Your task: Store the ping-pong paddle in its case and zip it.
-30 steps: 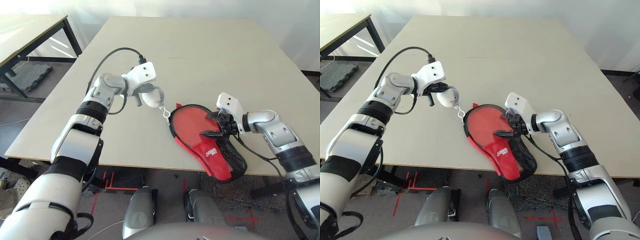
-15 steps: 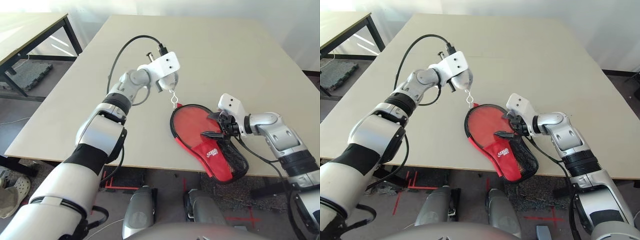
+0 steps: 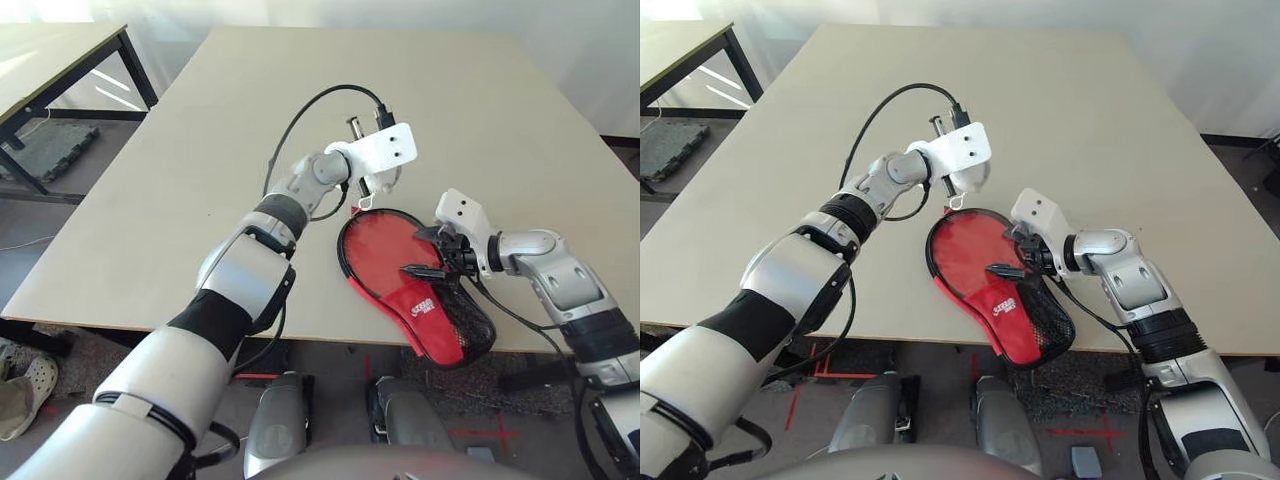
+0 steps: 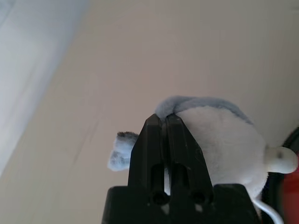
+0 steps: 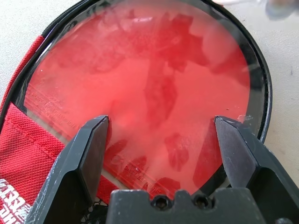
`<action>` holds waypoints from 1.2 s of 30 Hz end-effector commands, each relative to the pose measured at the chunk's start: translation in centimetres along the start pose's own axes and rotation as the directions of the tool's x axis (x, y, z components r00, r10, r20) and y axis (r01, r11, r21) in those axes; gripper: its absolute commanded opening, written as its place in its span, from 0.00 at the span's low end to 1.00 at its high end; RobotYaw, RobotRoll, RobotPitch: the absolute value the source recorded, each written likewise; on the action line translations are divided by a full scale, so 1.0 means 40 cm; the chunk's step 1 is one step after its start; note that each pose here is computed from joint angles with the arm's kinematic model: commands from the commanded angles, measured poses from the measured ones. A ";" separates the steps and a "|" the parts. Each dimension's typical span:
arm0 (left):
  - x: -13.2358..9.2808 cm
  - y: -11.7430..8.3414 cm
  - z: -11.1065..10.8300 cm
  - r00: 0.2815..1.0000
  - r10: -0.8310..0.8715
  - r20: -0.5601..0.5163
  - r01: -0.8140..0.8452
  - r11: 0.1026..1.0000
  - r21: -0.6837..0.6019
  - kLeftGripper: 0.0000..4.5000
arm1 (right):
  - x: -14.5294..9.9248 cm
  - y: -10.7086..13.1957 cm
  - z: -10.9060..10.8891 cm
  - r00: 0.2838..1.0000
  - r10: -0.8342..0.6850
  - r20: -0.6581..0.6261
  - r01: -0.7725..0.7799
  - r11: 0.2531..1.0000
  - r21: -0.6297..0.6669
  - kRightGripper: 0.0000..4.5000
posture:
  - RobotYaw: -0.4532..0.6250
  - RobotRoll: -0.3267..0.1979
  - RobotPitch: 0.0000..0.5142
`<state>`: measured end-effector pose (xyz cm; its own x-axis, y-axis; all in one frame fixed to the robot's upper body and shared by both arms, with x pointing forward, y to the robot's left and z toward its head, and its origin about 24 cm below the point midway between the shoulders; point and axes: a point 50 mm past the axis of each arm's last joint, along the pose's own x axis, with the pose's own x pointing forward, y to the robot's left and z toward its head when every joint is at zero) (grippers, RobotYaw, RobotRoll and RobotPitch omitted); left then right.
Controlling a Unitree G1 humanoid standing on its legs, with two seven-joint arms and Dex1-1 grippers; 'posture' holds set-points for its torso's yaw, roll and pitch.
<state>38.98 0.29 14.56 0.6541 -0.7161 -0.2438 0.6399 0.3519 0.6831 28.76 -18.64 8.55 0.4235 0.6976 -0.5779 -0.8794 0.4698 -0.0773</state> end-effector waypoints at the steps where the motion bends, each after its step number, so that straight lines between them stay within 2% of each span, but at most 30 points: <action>1: 0.004 -0.007 0.007 1.000 -0.016 0.015 0.016 1.000 -0.021 0.13 | 0.016 0.027 -0.072 0.993 0.041 -0.108 -0.031 0.995 0.092 1.00 | 0.40 0.62 0.20; 2: 0.004 -0.007 0.006 1.000 -0.014 0.018 0.015 0.999 -0.041 0.18 | 0.015 0.027 -0.072 0.993 0.040 -0.108 -0.030 0.995 0.093 1.00 | 0.40 0.62 0.20; 5: 0.003 0.001 0.013 0.999 0.000 0.038 0.003 0.996 -0.089 0.44 | 0.015 0.026 -0.071 0.993 0.038 -0.108 -0.028 0.995 0.093 1.00 | 0.40 0.62 0.20; 11: -0.010 0.057 0.041 0.993 0.055 0.104 -0.037 0.985 -0.168 0.96 | 0.021 0.026 -0.069 0.993 0.043 -0.107 -0.034 0.995 0.089 1.00 | 0.42 0.62 0.19; 16: -0.045 0.113 0.030 0.990 0.055 0.129 -0.028 0.979 -0.203 0.98 | 0.025 0.026 -0.069 0.993 0.047 -0.107 -0.038 0.995 0.088 1.00 | 0.43 0.62 0.19; 22: -0.116 0.153 -0.044 0.993 -0.031 0.117 0.061 0.964 -0.261 0.98 | 0.029 0.027 -0.069 0.993 0.051 -0.104 -0.042 0.995 0.087 1.00 | 0.44 0.62 0.19; 29: -0.180 0.087 -0.128 0.959 -0.251 0.134 0.282 0.902 -0.328 0.98 | 0.036 0.026 -0.070 0.993 0.061 -0.103 -0.052 0.995 0.086 1.00 | 0.46 0.62 0.18; 36: -0.213 -0.011 -0.137 0.918 -0.365 0.154 0.396 0.829 -0.396 0.98 | 0.041 0.020 -0.062 0.992 0.072 -0.101 -0.065 0.995 0.073 1.00 | 0.47 0.62 0.17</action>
<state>36.00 9.96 12.70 0.3462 -0.8699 -0.3514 0.9332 0.2808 0.2242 29.25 -18.34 8.39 0.4112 0.7087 -0.5734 -0.8840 0.4635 -0.0610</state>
